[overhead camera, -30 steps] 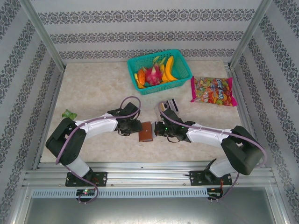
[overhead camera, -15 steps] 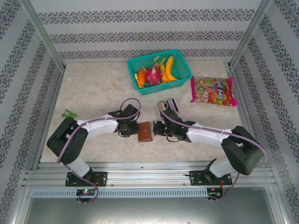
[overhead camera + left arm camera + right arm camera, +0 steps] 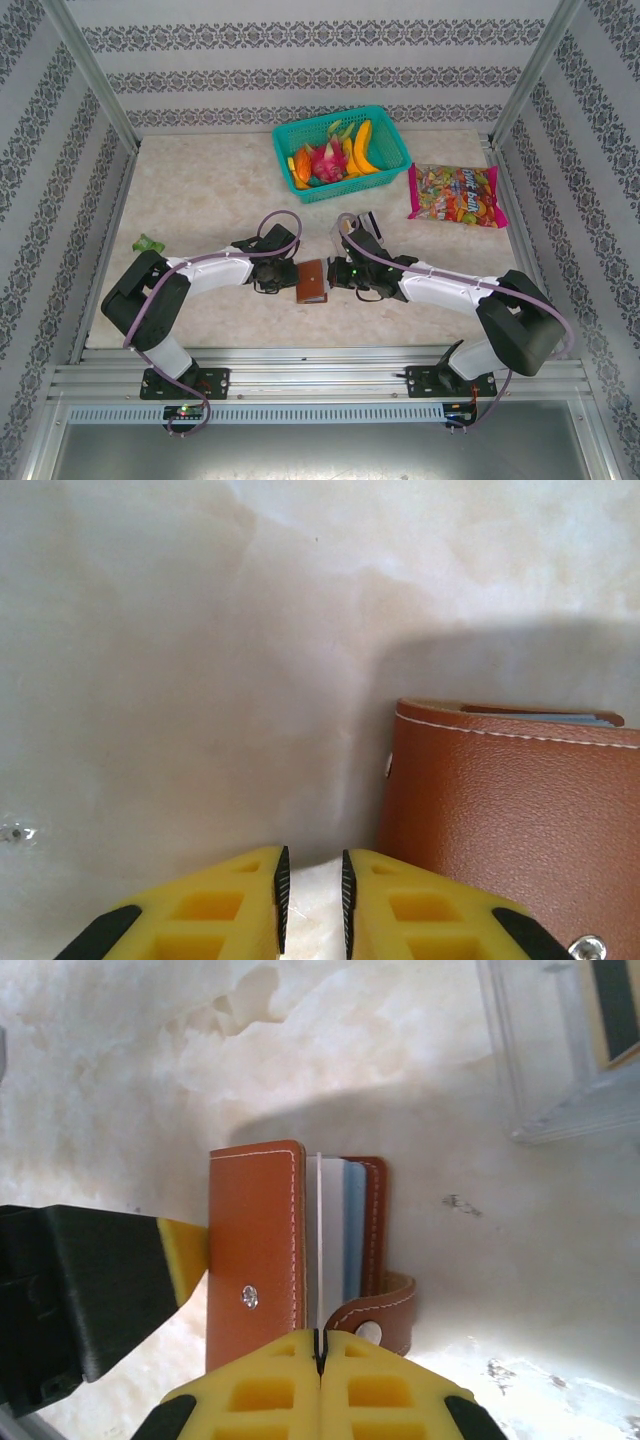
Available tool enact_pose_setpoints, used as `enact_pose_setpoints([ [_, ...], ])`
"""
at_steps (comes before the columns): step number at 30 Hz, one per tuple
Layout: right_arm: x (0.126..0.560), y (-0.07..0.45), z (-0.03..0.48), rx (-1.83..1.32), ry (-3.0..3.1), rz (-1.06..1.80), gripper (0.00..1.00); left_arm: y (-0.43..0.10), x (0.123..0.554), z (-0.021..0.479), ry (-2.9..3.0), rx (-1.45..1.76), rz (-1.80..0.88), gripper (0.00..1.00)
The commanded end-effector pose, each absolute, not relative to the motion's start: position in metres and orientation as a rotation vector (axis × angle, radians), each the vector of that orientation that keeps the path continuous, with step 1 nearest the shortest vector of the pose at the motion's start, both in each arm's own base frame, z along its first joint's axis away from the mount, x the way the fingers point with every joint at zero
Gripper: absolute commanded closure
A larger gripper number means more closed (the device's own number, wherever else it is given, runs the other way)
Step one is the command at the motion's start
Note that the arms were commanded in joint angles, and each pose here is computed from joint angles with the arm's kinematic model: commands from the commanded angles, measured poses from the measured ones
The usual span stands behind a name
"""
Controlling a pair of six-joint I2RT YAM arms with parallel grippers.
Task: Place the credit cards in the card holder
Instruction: Open the card holder at the center of the table.
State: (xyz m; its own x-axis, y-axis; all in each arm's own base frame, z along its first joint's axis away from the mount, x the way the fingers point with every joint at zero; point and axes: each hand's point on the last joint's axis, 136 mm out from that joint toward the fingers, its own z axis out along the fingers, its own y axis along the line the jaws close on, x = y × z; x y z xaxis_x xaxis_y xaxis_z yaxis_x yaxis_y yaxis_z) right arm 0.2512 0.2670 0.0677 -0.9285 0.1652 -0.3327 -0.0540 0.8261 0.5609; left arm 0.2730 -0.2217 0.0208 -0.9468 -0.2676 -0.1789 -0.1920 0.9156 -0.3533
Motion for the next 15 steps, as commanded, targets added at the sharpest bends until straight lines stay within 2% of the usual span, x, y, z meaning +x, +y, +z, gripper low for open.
enact_pose_setpoints([
  [1, 0.257, 0.261, 0.066, 0.083, 2.642, 0.755, 1.0, -0.216, 0.271, 0.016, 2.857, -0.374, -0.467, 0.75],
  [15, 0.253, 0.28, 0.055, 0.046, 2.663, 0.805, 1.0, -0.215, 0.265, 0.003, 2.879, -0.395, -0.475, 0.75],
])
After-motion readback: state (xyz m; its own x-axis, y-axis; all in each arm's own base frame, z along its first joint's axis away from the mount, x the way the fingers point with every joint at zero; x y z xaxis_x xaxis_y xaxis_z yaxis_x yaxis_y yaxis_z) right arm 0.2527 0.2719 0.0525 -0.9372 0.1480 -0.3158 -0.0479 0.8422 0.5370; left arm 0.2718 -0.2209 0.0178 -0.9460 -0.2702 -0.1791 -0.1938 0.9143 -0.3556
